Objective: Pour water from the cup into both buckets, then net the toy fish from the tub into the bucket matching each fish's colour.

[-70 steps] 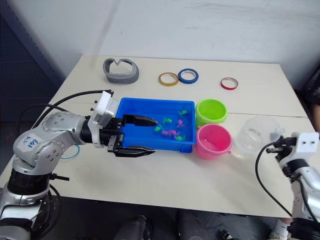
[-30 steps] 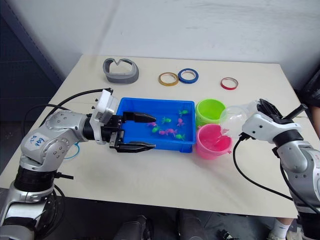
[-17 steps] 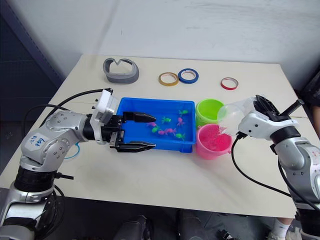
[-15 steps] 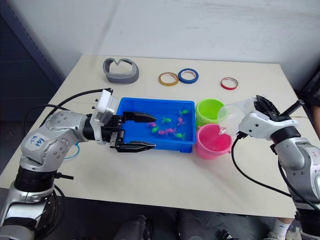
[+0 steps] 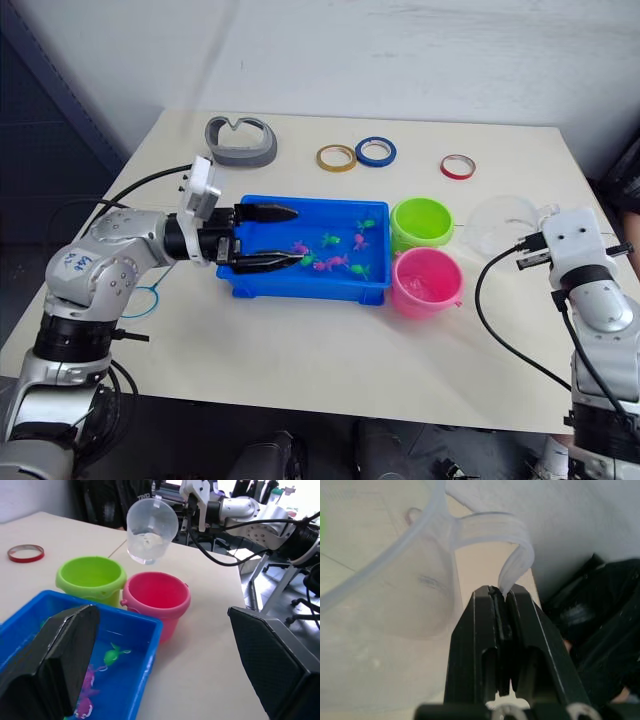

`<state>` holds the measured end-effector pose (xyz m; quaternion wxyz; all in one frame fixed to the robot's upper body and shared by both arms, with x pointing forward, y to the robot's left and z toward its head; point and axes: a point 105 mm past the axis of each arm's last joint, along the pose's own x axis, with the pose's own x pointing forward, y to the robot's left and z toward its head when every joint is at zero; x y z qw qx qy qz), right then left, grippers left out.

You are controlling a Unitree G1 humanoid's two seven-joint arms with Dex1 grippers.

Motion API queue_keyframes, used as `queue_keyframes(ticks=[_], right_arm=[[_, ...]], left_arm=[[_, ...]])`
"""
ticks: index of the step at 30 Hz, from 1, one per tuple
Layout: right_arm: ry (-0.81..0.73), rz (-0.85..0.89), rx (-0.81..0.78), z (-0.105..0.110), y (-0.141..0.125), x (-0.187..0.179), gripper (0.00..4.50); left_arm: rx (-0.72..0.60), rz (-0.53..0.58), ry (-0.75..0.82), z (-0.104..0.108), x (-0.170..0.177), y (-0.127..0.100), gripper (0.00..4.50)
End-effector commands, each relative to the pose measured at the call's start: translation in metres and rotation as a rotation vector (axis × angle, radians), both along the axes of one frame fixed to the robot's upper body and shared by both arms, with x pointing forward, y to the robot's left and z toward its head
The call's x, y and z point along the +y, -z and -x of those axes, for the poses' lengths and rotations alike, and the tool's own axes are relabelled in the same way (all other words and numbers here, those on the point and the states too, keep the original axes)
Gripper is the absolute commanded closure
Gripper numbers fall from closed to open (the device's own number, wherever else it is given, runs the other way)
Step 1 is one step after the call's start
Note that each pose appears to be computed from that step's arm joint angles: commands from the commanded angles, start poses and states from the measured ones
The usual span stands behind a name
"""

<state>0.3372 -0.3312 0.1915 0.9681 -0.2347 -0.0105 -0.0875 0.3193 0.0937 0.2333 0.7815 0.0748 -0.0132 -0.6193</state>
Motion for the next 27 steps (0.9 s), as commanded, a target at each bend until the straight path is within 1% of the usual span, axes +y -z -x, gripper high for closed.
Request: queue_keyframes(ticks=[1,4,8,12,13,16,19,26,27], right_arm=[[0.021,-0.060,-0.051,-0.009,-0.020,-0.005,4.47],[0.017,-0.016,-0.061,-0.024,-0.030,0.000,4.47],[0.021,0.088,-0.088,-0.037,-0.043,0.007,4.47],[-0.004,0.242,-0.132,-0.050,-0.059,0.023,4.47],[-0.004,0.257,-0.139,-0.051,-0.061,0.024,4.47],[-0.019,0.408,-0.153,-0.059,-0.069,0.036,4.47],[-0.041,0.522,-0.158,-0.065,-0.071,0.045,4.47],[-0.052,0.763,-0.193,-0.073,-0.081,0.056,4.47],[-0.062,0.832,-0.203,-0.073,-0.083,0.060,4.47]], left_arm=[[-0.056,0.005,-0.015,-0.007,0.000,-0.011,0.00],[-0.066,0.004,-0.017,-0.011,-0.002,-0.012,0.00],[-0.073,0.004,-0.018,-0.013,-0.004,-0.014,0.00],[-0.079,0.003,-0.019,-0.014,-0.005,-0.014,0.00],[-0.080,0.003,-0.019,-0.014,-0.005,-0.014,0.00],[-0.083,0.002,-0.023,-0.014,-0.005,-0.014,0.00],[-0.084,0.001,-0.029,-0.015,-0.004,-0.014,0.00],[-0.088,0.002,-0.031,-0.015,-0.002,-0.014,0.00],[-0.089,0.002,-0.031,-0.015,-0.002,-0.014,0.00]])
